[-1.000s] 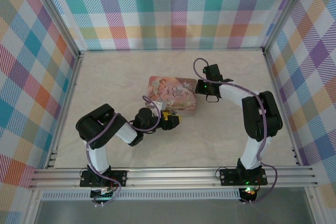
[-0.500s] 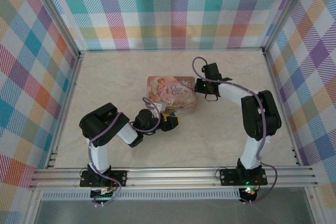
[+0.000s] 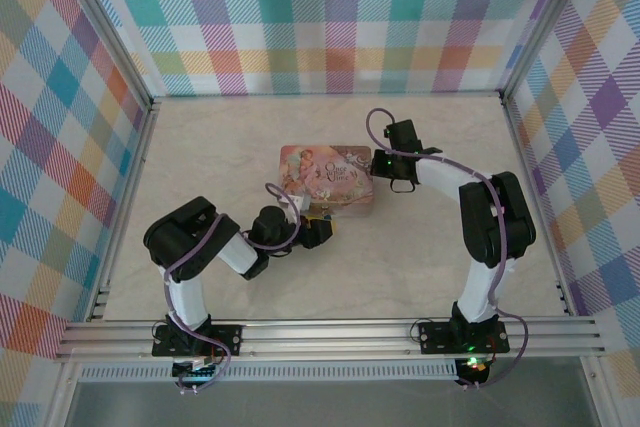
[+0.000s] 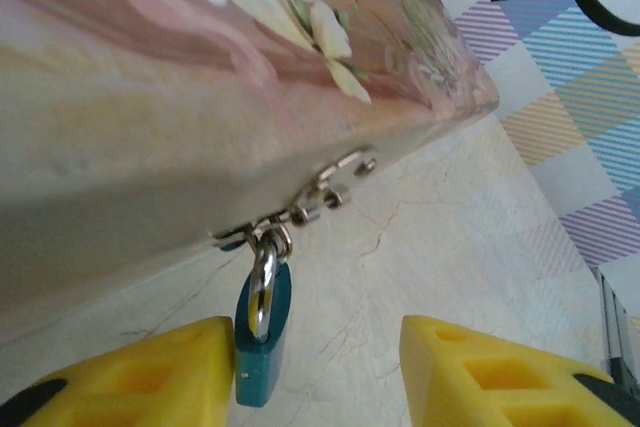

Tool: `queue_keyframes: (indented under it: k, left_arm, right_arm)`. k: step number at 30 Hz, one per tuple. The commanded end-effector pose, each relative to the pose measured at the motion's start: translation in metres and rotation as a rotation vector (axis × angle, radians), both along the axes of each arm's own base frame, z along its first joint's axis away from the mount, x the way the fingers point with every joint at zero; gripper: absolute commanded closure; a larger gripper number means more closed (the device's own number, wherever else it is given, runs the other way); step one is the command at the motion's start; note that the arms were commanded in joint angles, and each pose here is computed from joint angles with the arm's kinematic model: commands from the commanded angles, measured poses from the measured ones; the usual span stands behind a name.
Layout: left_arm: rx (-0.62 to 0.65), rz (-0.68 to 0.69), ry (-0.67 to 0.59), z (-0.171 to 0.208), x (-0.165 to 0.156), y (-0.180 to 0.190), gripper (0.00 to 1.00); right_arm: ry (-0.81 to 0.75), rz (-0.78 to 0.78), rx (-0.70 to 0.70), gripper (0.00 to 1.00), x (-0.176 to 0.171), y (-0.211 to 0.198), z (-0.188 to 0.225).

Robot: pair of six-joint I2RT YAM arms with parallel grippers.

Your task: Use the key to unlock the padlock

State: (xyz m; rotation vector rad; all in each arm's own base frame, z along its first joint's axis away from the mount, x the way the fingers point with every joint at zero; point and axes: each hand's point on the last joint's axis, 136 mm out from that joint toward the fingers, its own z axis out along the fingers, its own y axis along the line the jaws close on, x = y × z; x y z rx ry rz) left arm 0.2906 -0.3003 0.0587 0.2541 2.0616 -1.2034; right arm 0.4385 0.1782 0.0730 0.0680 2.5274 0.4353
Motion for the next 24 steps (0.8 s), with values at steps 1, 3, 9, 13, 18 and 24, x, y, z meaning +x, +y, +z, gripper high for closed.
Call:
queue_keyframes:
  k: [1, 3, 9, 13, 18, 24]
  left_arm:
    - [-0.022, -0.019, -0.027, 0.015, 0.004, -0.004, 0.57]
    - [-0.019, -0.025, -0.023, 0.013, 0.005, -0.005, 0.57]
    - [-0.014, -0.032, -0.002, 0.008, 0.008, -0.008, 0.58]
    - [-0.019, -0.035, 0.017, 0.005, 0.010, -0.011, 0.51]
    - [-0.039, -0.051, 0.044, 0.001, 0.010, -0.017, 0.46]
    - [-0.039, -0.034, 0.048, 0.000, 0.008, -0.011, 0.51]
  right_arm:
    - [0.003, 0.028, 0.024, 1.00, 0.000, 0.011, 0.001]
    - [0.003, 0.028, 0.026, 1.00, 0.000, 0.011, 0.001]
    - [0.001, 0.030, 0.032, 1.00, -0.002, 0.012, 0.001]
    - [0.004, 0.032, 0.040, 1.00, -0.003, 0.014, 0.000]
    - [0.007, 0.039, 0.041, 1.00, -0.004, 0.018, -0.002]
    - [0.006, 0.034, 0.035, 1.00, -0.004, 0.016, -0.003]
